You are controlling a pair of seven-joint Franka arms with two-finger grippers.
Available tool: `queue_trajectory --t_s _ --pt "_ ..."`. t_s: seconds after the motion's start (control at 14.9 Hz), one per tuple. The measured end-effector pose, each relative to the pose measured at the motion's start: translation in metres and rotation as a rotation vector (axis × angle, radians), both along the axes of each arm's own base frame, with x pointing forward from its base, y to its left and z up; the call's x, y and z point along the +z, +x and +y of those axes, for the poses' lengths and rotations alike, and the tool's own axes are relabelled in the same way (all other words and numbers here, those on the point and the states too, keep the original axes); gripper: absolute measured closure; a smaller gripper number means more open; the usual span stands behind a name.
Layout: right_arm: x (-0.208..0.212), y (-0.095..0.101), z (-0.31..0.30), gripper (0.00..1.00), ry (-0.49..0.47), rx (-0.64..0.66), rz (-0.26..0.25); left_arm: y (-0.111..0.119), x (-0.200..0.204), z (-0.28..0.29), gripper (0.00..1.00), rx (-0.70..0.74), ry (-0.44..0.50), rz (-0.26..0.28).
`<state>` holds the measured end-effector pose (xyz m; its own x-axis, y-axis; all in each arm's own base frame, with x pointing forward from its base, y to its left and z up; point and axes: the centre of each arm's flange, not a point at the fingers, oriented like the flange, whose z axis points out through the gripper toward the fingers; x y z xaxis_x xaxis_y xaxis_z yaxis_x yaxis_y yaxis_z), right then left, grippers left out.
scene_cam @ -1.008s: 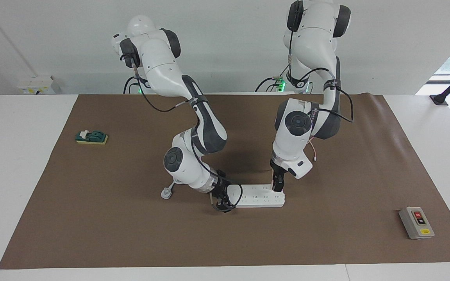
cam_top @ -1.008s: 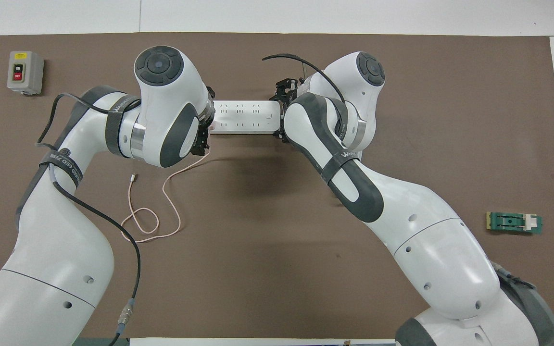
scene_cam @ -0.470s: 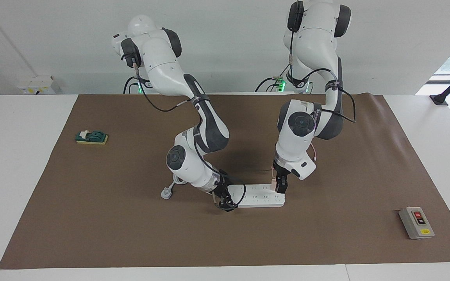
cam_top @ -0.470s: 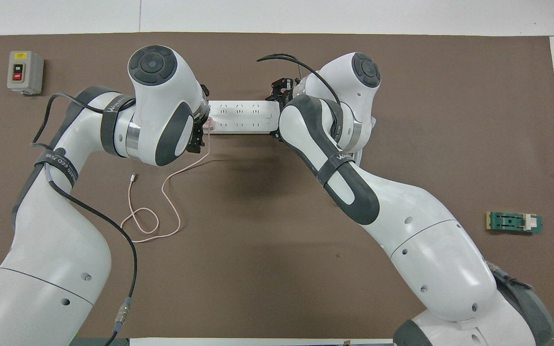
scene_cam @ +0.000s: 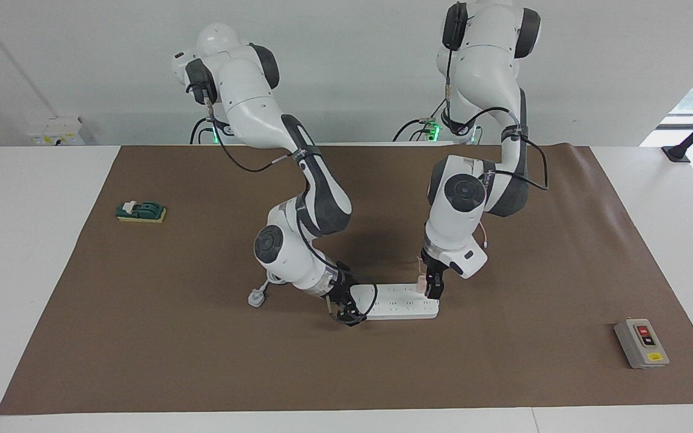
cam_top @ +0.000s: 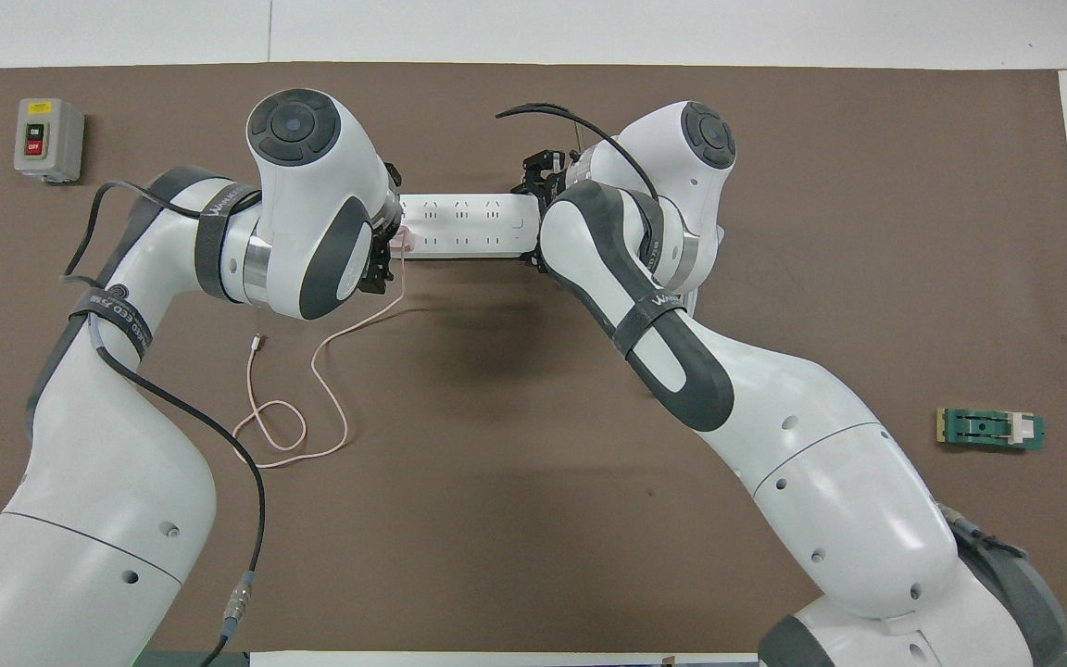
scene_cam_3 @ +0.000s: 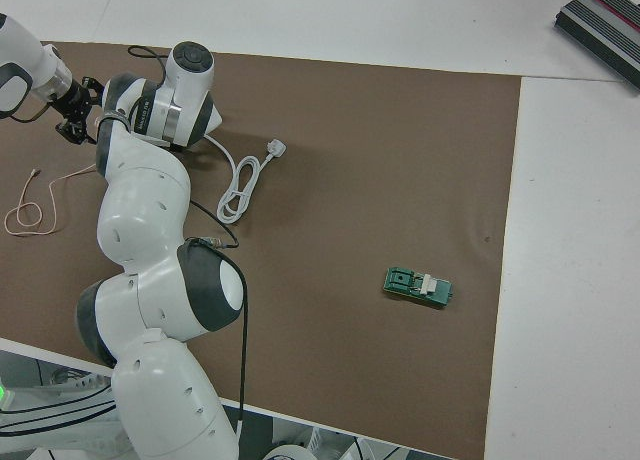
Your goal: Unplug charger and place it aside
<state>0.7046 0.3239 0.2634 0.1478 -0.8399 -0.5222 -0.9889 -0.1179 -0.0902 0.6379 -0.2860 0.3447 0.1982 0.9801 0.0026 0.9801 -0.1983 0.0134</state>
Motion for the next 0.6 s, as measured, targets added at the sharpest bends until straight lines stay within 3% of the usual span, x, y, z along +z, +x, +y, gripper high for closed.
queue_trajectory --t_s 0.07,0.13,0.27,0.4,0.6 --pt "0.0 0.0 -0.0001 0.06 0.001 0.001 0.0 0.0002 -0.0001 -0.0001 0.12 0.001 -0.001 -0.002" --pt "-0.0001 0.0001 -0.0002 0.06 0.002 0.001 0.0 0.0006 0.0 -0.0003 0.2 0.002 -0.002 -0.006" --pt "-0.0004 0.0002 -0.0007 0.06 0.006 0.002 0.0 0.0019 0.0005 -0.0011 0.47 0.003 -0.008 -0.021" --pt "-0.0007 0.0003 -0.0012 0.06 0.01 0.002 0.001 0.0031 0.0003 -0.0015 0.67 0.005 -0.012 -0.037" --pt "-0.0009 0.0004 -0.0017 0.06 0.013 0.002 0.002 0.0031 0.0003 -0.0015 0.69 0.012 -0.011 -0.038"
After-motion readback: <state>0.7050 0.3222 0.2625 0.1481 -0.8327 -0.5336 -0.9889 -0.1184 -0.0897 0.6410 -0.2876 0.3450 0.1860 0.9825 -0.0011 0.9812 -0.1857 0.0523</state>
